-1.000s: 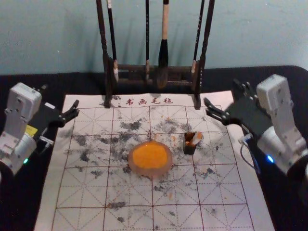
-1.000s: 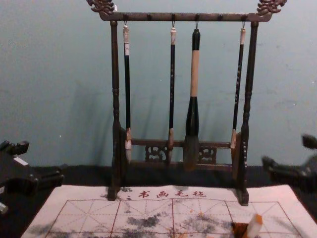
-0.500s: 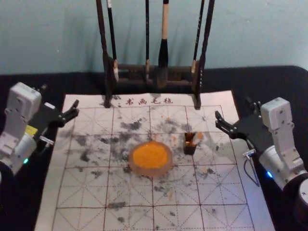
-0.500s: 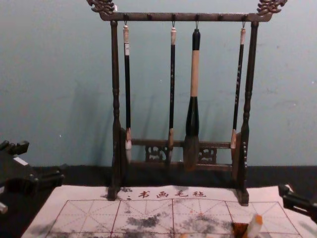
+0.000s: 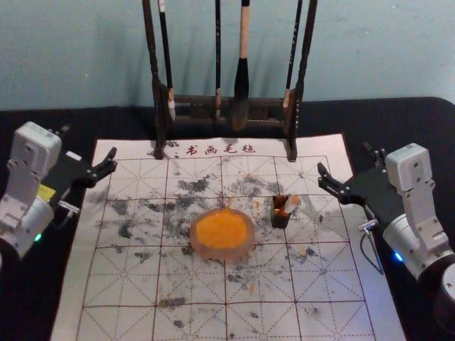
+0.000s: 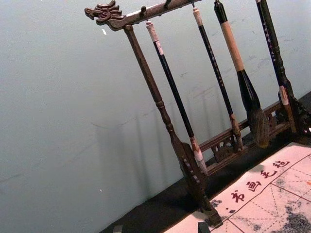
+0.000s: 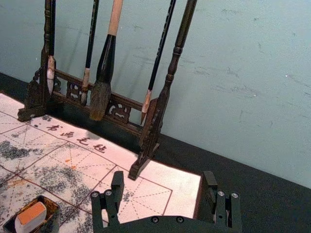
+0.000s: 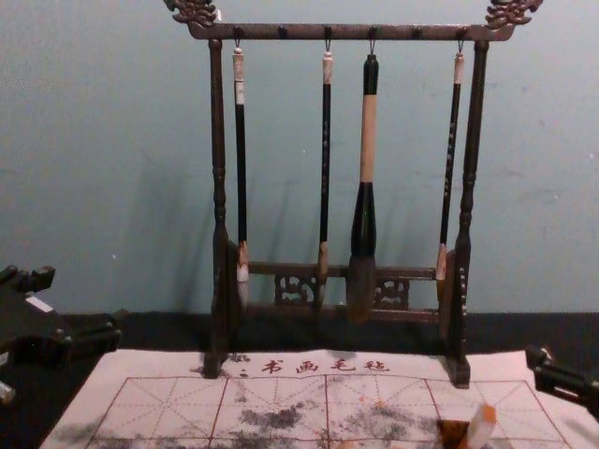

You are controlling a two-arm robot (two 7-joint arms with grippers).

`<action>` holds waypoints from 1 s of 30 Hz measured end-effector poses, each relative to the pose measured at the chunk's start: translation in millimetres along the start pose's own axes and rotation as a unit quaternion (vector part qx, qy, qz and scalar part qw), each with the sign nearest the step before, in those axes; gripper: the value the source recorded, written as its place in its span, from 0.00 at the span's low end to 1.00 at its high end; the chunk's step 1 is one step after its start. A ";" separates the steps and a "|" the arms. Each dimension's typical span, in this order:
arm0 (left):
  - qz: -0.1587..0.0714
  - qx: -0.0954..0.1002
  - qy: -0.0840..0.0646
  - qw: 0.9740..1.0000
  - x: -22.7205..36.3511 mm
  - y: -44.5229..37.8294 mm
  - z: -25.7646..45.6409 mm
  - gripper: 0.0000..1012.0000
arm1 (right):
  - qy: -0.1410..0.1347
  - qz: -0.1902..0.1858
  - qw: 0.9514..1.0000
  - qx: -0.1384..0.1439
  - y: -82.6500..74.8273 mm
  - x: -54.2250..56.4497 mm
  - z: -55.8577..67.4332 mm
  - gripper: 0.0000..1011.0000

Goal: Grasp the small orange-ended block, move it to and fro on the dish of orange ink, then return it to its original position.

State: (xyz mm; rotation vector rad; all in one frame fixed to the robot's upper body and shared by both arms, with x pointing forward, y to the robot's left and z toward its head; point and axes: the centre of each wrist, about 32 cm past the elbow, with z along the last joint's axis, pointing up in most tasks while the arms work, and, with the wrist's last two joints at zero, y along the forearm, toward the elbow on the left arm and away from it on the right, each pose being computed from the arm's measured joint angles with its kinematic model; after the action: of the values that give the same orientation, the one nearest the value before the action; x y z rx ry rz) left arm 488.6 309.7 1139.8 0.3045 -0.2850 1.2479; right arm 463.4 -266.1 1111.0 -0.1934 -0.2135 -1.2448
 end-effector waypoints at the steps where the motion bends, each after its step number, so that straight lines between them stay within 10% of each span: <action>1: 0.000 0.000 0.000 1.000 0.0 0.0 0.0 0.99 | 0.000 0.000 1.000 0.000 0.0 0.0 0.1 0.99; 30: 0.000 0.000 0.000 1.000 0.0 0.0 0.0 0.99 | 0.000 0.001 1.000 0.000 0.0 0.2 0.7 0.99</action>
State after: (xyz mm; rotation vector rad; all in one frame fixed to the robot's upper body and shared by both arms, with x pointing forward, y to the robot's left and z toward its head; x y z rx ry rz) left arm 488.6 309.7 1139.8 0.3044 -0.2851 1.2480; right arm 463.4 -266.1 1111.8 -0.1933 -0.2141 -1.2429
